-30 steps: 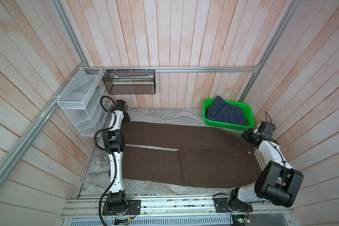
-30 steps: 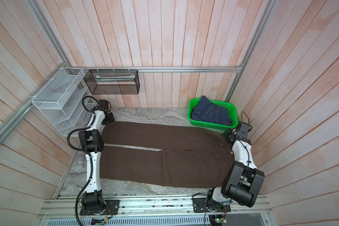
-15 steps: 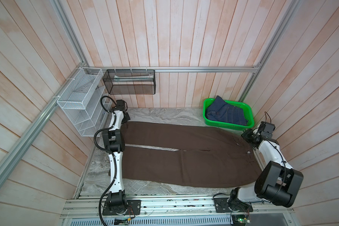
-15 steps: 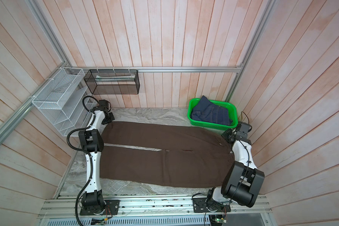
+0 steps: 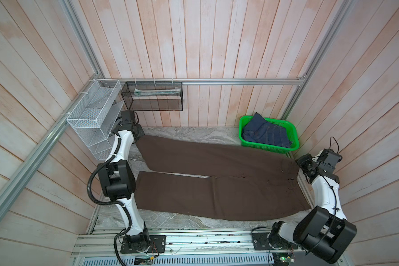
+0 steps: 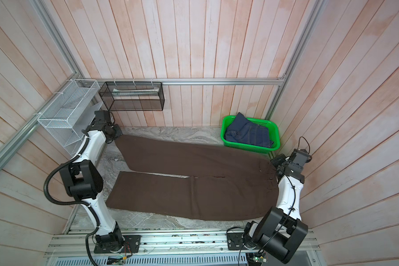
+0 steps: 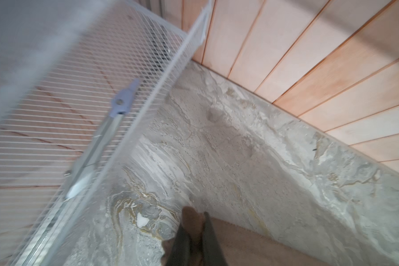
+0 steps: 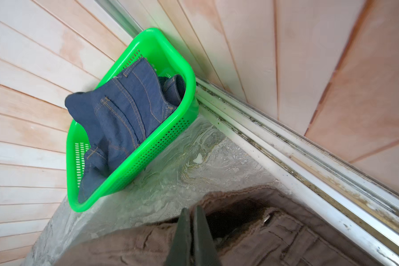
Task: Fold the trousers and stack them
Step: 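Lift the trousers with both grippers and swing them toward the robot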
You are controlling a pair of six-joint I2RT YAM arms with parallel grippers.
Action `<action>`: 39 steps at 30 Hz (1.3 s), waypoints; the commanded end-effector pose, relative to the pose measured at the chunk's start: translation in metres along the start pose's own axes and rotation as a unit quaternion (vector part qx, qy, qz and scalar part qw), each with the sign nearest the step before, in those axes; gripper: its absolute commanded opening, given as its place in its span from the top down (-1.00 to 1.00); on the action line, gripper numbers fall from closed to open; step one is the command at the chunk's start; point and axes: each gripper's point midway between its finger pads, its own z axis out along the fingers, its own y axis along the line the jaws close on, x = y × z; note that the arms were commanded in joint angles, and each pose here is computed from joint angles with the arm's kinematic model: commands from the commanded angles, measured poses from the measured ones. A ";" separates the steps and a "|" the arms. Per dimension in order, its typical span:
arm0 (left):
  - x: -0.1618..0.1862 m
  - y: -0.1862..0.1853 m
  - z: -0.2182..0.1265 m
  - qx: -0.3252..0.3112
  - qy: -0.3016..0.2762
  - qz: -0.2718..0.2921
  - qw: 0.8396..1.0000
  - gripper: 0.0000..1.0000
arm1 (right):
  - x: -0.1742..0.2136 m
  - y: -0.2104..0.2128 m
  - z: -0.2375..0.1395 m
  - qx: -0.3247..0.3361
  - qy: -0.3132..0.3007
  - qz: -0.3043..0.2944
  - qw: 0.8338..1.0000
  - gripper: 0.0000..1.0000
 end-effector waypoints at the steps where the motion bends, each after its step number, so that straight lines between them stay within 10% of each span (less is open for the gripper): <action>1: -0.002 0.016 -0.012 -0.004 -0.031 -0.021 0.999 1.00 | -0.009 0.009 -0.012 -0.033 -0.022 0.004 0.999 1.00; 28: -0.105 0.006 -0.036 0.070 -0.107 -0.063 0.990 1.00 | -0.121 0.108 0.048 -0.125 -0.094 0.016 0.988 1.00; 39: -0.034 0.016 -0.038 0.075 -0.062 -0.074 0.993 1.00 | -0.096 0.079 0.059 -0.086 -0.090 -0.014 0.992 1.00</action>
